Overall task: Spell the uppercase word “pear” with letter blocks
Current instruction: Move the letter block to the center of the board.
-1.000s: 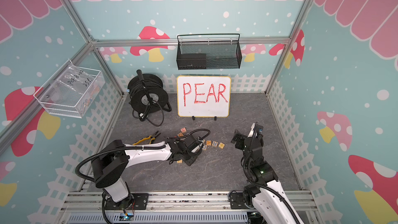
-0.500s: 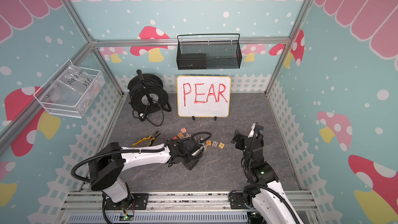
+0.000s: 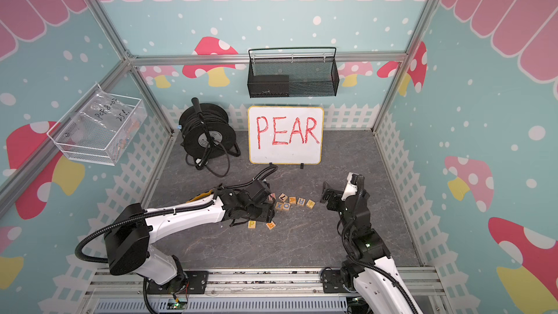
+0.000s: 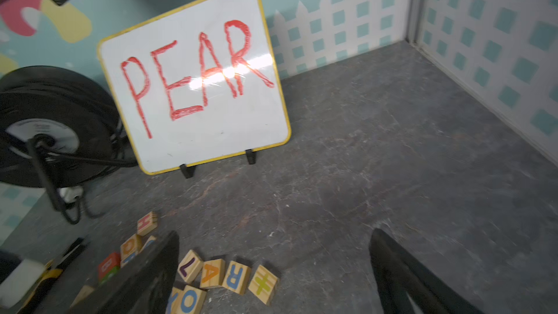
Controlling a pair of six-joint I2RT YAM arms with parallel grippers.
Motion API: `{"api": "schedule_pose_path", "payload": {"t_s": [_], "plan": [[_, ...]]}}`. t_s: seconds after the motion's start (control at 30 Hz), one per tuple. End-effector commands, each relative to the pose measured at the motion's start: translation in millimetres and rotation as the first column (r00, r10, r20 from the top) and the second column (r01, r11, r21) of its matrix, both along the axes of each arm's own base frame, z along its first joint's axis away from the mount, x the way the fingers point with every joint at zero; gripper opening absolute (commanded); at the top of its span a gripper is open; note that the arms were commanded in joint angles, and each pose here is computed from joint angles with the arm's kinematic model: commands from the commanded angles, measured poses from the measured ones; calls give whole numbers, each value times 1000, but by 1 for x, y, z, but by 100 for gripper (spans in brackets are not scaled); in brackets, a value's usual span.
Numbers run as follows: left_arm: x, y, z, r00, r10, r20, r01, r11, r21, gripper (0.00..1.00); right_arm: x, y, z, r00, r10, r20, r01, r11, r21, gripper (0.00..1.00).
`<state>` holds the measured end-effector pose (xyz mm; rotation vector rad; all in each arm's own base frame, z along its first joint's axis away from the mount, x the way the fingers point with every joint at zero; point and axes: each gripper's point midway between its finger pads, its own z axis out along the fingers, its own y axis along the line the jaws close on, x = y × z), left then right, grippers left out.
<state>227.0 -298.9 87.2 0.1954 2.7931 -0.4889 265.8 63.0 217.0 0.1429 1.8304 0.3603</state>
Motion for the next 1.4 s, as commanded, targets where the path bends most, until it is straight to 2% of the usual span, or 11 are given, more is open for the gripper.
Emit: {"api": "schedule_pose_path", "payload": {"t_s": [0.0, 0.07, 0.23, 0.47, 0.67, 0.83, 1.0, 1.27, 1.37], "plan": [[-14, -11, 2, 981, 109, -160, -124, 989, -87, 74, -11, 51, 30, 935, 311, 170, -313, 950, -18, 100], [-20, -16, -4, 966, 130, -225, -157, 982, -108, 74, -24, 77, 32, 861, 469, 196, -472, 881, -35, 99], [-29, -26, -15, 927, 173, -333, -226, 966, -125, 74, -41, 104, 20, 753, 634, 177, -640, 768, -29, 97], [-36, -24, -26, 888, 244, -389, -290, 955, -61, 72, -54, 115, 19, 689, 696, 199, -707, 706, -21, 97], [-30, -24, -34, 879, 287, -382, -321, 947, -28, 70, -63, 124, 17, 628, 750, 208, -766, 643, -8, 96], [-25, -27, -43, 874, 300, -383, -325, 946, -1, 68, -61, 127, 11, 619, 763, 184, -777, 629, 6, 95], [-24, -28, -52, 868, 308, -389, -323, 946, 27, 66, -54, 125, 4, 651, 744, 152, -754, 657, 13, 94], [-23, -28, -67, 867, 308, -392, -307, 949, 67, 59, -39, 113, -9, 734, 674, 85, -677, 736, 13, 94], [-22, -28, -72, 876, 292, -383, -285, 955, 78, 56, -36, 111, -12, 746, 662, 72, -664, 748, 11, 94]]}}
